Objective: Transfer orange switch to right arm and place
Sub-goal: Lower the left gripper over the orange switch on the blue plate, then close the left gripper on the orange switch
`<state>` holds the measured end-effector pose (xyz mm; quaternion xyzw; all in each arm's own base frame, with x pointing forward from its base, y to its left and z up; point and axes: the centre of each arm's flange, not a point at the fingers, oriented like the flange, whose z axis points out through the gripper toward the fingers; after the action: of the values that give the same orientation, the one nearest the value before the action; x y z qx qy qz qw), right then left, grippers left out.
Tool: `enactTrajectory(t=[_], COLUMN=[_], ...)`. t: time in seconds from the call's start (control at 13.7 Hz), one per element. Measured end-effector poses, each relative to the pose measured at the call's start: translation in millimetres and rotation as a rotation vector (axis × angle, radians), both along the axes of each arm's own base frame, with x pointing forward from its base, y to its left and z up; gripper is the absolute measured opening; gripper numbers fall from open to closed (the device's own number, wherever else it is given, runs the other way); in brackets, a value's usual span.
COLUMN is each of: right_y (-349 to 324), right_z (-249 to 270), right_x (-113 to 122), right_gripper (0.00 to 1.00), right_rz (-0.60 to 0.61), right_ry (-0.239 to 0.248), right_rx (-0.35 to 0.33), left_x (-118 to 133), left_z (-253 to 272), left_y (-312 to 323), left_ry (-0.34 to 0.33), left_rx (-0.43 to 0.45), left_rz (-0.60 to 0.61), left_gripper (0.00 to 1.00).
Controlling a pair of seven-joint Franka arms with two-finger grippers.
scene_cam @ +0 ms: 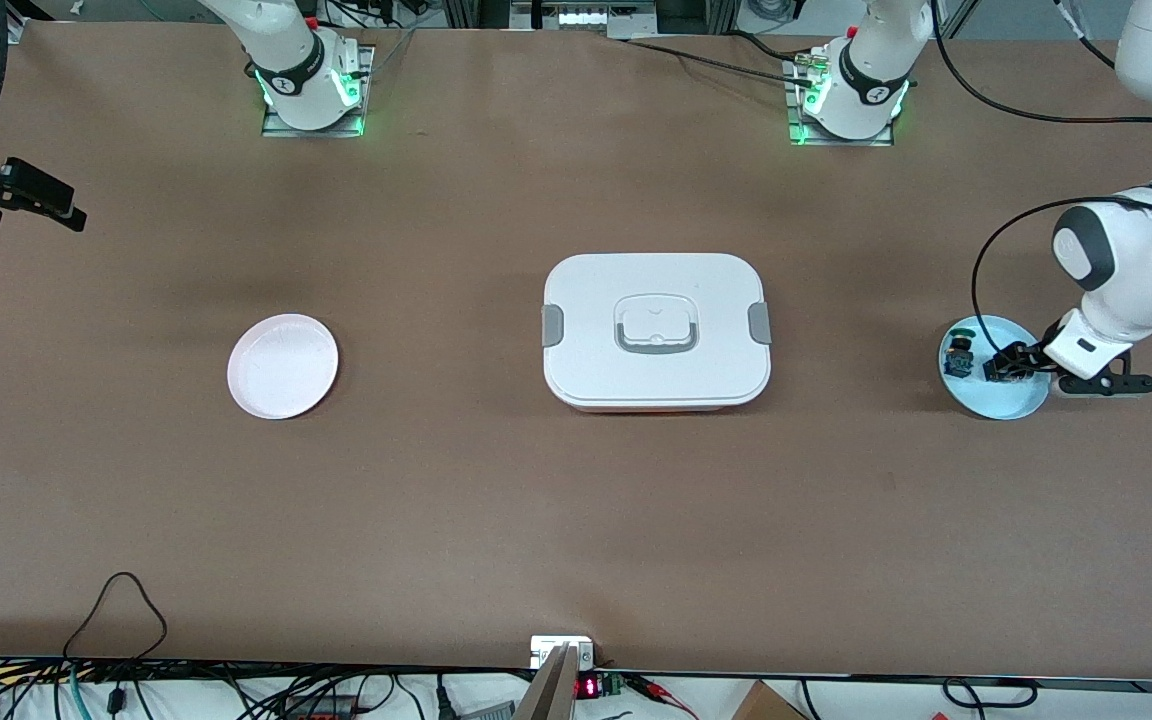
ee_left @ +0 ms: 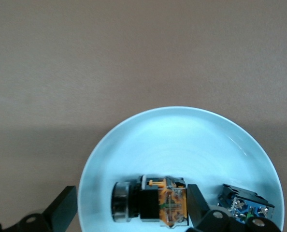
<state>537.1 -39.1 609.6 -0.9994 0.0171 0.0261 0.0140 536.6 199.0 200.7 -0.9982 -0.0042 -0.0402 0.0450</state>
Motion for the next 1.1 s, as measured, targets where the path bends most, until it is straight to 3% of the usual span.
enactTrajectory(t=[0.58,0.73,0.95,1.1], right_y=[0,0,0,0], right_z=[0,0,0,0], right_x=[0,0,0,0], right_gripper=[1.00,1.00,1.00,1.00], right_rz=[0.000,0.000,0.000,0.000], right_ry=[0.000,0.000,0.000,0.000], right_rx=[0.000,0.000,0.000,0.000], left_x=[-6,-9,-11,-10], left_z=[-10,-16,-20,-19], left_y=[-2,-3,-3,-2], left_ry=[0.021,0.033,0.042,0.051], left_rx=[-0.009,-0.013,-0.017,-0.019], left_rz=[0.000,0.002,0.003,0.005], left_gripper=[1.00,0.95,0.72,0.72])
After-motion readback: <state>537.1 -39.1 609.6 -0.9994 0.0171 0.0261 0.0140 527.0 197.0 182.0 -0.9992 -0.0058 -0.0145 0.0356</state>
